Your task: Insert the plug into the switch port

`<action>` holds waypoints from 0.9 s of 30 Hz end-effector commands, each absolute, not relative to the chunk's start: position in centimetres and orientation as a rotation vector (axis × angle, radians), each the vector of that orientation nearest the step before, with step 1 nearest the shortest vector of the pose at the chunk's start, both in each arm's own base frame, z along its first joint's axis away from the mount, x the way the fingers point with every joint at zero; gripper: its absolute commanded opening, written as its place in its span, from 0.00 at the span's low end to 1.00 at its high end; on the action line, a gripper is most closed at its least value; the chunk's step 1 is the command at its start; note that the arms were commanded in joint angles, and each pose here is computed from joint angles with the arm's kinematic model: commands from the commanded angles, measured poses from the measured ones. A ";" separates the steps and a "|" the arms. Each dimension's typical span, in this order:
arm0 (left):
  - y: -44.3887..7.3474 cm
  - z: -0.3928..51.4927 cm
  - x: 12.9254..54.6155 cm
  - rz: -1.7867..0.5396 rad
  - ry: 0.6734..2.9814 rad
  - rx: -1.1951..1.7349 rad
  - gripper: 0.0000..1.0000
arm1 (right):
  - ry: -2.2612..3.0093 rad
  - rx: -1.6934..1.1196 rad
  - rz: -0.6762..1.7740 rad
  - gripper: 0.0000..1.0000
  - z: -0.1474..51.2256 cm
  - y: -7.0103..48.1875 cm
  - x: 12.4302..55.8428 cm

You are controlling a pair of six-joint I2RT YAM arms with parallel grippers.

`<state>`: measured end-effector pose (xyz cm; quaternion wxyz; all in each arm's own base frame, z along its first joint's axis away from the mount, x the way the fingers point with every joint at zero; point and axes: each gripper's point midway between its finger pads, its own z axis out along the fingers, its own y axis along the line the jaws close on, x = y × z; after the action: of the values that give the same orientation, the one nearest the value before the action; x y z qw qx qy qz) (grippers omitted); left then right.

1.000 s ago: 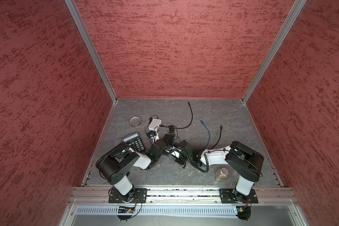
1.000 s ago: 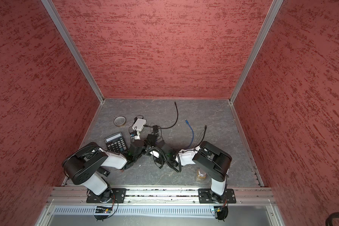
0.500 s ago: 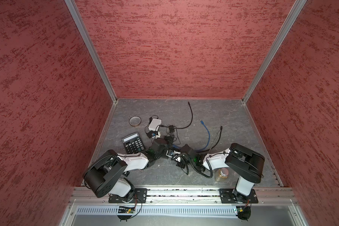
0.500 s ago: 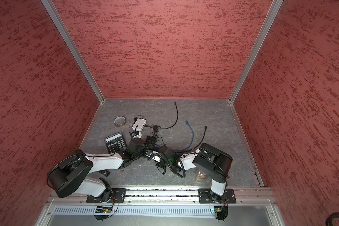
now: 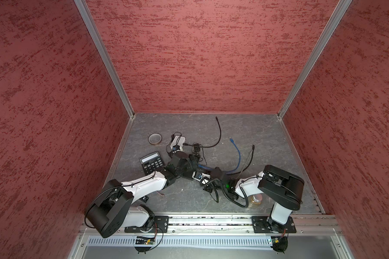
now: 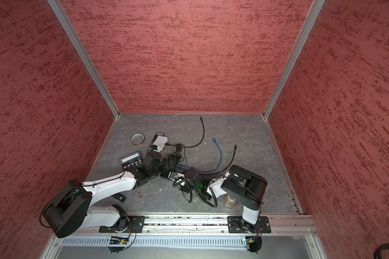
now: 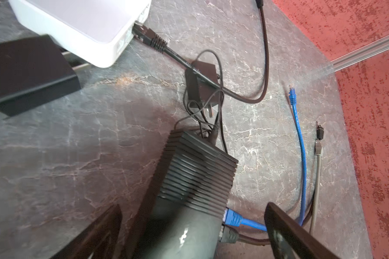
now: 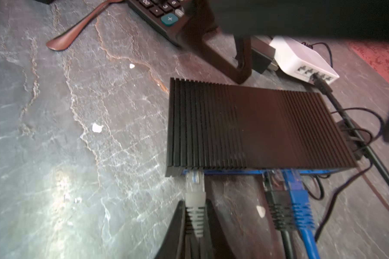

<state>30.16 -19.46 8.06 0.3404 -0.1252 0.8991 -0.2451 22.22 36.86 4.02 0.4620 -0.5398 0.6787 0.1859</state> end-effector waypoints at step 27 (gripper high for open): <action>-11.9 12.5 29.0 -0.388 2.260 -0.318 0.99 | 1.711 -0.923 0.399 0.46 13.5 33.9 27.5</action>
<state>29.56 -13.72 12.81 0.3990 -0.1300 0.8881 -0.1877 25.31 35.16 10.72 0.5306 -0.4496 0.6960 0.1783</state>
